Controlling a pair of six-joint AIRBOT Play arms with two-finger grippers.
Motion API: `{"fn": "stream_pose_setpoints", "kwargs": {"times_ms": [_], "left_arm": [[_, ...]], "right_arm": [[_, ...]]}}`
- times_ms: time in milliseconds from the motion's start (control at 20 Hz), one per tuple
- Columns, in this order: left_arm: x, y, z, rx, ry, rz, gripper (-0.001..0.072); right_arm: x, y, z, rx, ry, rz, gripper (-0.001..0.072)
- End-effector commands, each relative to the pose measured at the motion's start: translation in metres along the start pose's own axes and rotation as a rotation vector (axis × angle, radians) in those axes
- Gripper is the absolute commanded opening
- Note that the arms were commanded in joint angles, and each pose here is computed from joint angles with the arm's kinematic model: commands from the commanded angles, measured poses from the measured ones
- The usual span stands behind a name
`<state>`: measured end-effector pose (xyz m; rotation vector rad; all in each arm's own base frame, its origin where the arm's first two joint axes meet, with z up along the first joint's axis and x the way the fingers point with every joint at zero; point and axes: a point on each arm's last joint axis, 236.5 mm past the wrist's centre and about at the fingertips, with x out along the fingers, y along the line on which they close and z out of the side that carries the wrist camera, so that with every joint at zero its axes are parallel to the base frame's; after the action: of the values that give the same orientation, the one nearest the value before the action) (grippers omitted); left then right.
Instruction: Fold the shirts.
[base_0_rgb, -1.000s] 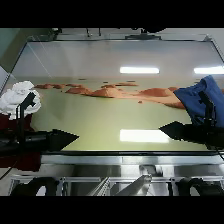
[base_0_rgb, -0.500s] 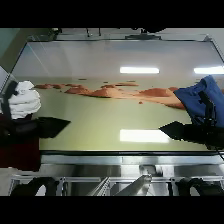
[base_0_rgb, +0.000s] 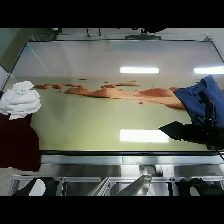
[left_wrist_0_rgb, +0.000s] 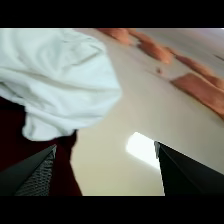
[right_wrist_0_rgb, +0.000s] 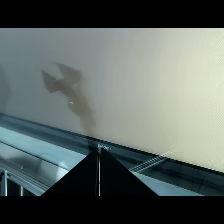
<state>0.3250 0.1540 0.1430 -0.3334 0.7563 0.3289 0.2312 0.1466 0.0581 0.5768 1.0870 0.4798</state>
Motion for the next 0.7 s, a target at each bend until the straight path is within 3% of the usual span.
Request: {"fn": "stream_pose_setpoints", "kwargs": {"times_ms": [0,200,500,550,650], "left_arm": [[0.063,0.094,0.010,-0.140,0.033,0.149,0.0720],[0.157,0.127,-0.025,-0.191,0.136,0.167,0.0719],[0.249,0.101,-0.073,-0.126,0.227,0.129,0.0687],[0.257,0.091,-0.072,-0.107,0.231,0.116,0.0567],[0.257,0.070,-0.064,-0.073,0.264,0.079,0.0102]], "right_arm": [[0.000,0.000,0.000,-0.001,0.000,0.001,0.0017],[0.000,0.000,0.000,-0.001,-0.002,0.000,0.0016],[0.000,-0.001,0.007,0.000,-0.029,-0.003,0.0016],[0.000,-0.001,0.007,0.000,-0.029,-0.003,0.0017],[0.000,-0.001,0.007,0.000,-0.029,-0.003,0.0017]]}}
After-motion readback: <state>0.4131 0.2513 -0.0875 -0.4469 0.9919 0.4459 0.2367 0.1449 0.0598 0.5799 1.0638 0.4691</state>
